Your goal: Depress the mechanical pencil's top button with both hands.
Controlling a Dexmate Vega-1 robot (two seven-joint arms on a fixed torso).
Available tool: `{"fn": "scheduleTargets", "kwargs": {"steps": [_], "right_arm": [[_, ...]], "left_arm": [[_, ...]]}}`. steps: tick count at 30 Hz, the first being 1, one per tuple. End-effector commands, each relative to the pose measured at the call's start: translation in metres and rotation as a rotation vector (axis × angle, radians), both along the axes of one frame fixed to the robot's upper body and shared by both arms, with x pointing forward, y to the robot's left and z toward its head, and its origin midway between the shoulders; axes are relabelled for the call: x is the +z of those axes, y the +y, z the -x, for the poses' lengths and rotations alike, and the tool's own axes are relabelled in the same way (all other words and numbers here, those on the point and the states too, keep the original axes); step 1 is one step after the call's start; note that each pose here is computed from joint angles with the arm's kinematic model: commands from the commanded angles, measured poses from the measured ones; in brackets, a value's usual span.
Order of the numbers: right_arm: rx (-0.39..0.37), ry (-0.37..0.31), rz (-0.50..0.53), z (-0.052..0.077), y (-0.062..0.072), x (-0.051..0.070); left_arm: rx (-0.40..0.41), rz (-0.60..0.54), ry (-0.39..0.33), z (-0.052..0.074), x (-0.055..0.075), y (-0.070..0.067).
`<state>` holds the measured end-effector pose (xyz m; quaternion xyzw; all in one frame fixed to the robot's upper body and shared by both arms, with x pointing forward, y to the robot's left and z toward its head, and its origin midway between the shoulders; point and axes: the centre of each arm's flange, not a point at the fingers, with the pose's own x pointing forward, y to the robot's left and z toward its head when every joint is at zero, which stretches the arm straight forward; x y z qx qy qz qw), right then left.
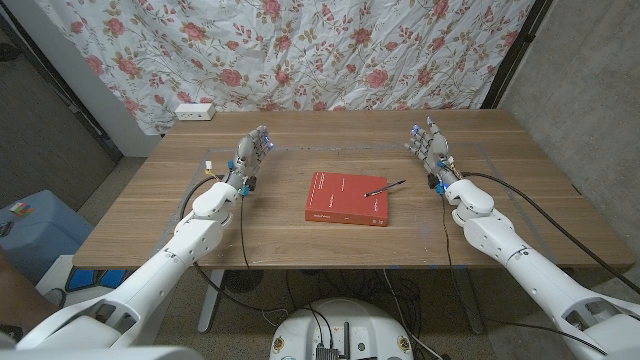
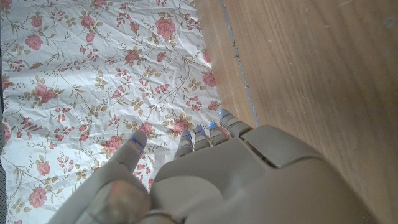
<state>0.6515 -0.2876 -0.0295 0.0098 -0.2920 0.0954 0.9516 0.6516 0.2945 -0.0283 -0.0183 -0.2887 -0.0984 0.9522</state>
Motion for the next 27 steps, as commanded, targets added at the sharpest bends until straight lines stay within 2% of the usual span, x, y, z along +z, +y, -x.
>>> {"fn": "scheduleTargets", "kwargs": {"steps": [1,7,14,18,27], "right_arm": [[-0.028,-0.027,0.050,0.007,0.005,-0.001],[-0.051,-0.047,0.065,0.012,0.004,0.001],[-0.051,-0.072,0.110,0.018,-0.001,0.011],[-0.056,-0.081,0.141,0.021,-0.005,0.014],[-0.084,-0.113,0.257,0.029,-0.012,0.023]], "left_arm": [[0.006,-0.004,0.004,-0.001,0.001,0.005],[0.014,-0.001,-0.006,-0.002,0.003,0.003],[0.032,0.013,-0.012,-0.001,0.003,-0.003],[0.012,0.074,-0.038,-0.003,0.000,-0.010],[0.030,0.021,-0.027,0.001,0.004,-0.016]]}}
